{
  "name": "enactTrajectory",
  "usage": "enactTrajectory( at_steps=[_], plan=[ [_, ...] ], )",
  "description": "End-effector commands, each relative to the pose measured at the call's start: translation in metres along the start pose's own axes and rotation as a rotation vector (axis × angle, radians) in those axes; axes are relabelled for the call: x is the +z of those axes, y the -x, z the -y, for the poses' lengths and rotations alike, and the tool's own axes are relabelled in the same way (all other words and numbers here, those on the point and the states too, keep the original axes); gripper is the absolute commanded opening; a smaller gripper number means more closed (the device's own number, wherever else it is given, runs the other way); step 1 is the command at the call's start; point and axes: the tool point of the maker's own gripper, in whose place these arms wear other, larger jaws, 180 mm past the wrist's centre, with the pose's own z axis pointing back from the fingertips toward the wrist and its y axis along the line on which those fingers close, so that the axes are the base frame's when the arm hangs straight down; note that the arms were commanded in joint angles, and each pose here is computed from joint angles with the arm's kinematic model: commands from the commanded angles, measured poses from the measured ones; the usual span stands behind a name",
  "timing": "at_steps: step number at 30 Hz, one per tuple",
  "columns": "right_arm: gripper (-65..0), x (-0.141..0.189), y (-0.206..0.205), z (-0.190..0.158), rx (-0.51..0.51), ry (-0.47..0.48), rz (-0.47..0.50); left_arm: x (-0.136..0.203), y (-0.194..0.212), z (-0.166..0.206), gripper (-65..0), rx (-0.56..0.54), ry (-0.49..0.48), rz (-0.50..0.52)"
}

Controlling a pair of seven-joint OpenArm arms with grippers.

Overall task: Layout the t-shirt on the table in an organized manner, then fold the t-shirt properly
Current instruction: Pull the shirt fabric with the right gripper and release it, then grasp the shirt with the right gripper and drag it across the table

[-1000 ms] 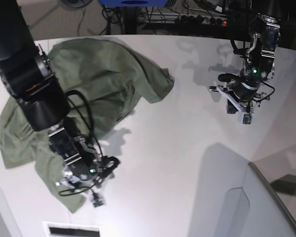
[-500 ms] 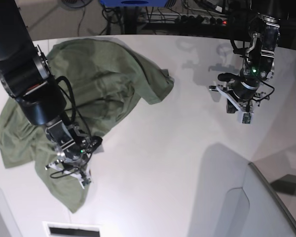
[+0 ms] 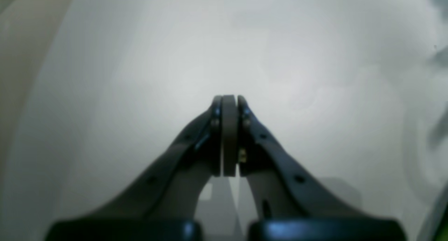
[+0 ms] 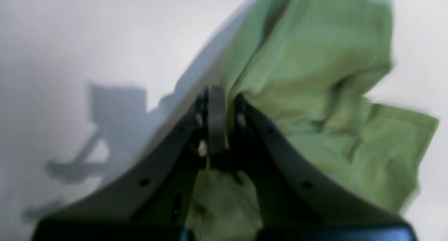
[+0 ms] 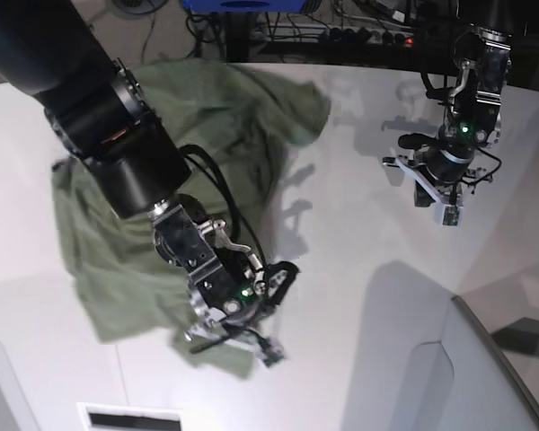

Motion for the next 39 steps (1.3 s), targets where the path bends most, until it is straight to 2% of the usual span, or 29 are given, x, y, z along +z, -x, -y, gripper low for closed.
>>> enactTrajectory(
  at_steps=[1,4,8,10,13,15,20,22,24,26,28,33,39],
  plan=[
    [-65.0,0.016,-0.029,0.016,0.009,0.025,0.07,0.001,-0.015,-0.008,-65.0,-0.009,-0.015,0.046],
    [-65.0,0.028,-0.028,0.057,-0.005,0.089,0.064,0.001,-0.015,-0.008,-65.0,-0.009,-0.015,0.046],
    [-63.5,0.016,0.011,0.138,-0.167,0.194,-0.011,0.001,-0.015,-0.005,-65.0,-0.01,-0.01,0.044],
    [-55.8,0.006,0.033,0.158,-0.223,0.218,-0.036,0.001,-0.014,-0.003,-65.0,-0.011,-0.006,0.043],
    [-32.1,-0.004,0.046,0.16,-0.225,0.22,-0.054,0.0,-0.014,0.001,-65.0,0.0,0.0,0.045],
    [-23.3,-0.005,0.045,0.155,-0.203,0.216,-0.056,-0.002,-0.022,0.003,-65.0,0.007,0.002,0.062],
    [-29.1,0.008,0.03,0.157,-0.109,0.282,0.001,-0.008,-0.027,0.001,-65.0,0.012,-0.002,0.063],
    [-30.5,0.028,0.022,0.16,-0.087,0.335,0.057,-0.011,-0.026,0.013,-65.0,-0.012,0.026,0.056],
    [-30.0,0.051,0.029,0.162,-0.082,0.394,0.046,-0.015,-0.021,0.023,-65.0,-0.038,0.051,0.036],
    [-27.5,0.069,0.047,0.152,-0.141,0.409,-0.007,-0.019,-0.018,0.029,-65.0,-0.05,0.064,0.023],
    [-23.9,0.081,0.07,0.137,-0.23,0.384,-0.055,-0.021,-0.015,0.031,-65.0,-0.044,0.067,0.014],
    [-23.1,0.1,0.123,0.104,-0.389,0.344,-0.112,-0.024,-0.019,0.038,-65.0,-0.037,0.078,0.022],
    [-23.1,0.087,0.155,0.059,-0.541,0.145,-0.163,-0.022,-0.018,0.034,-65.0,-0.038,0.07,0.021]
  ],
)
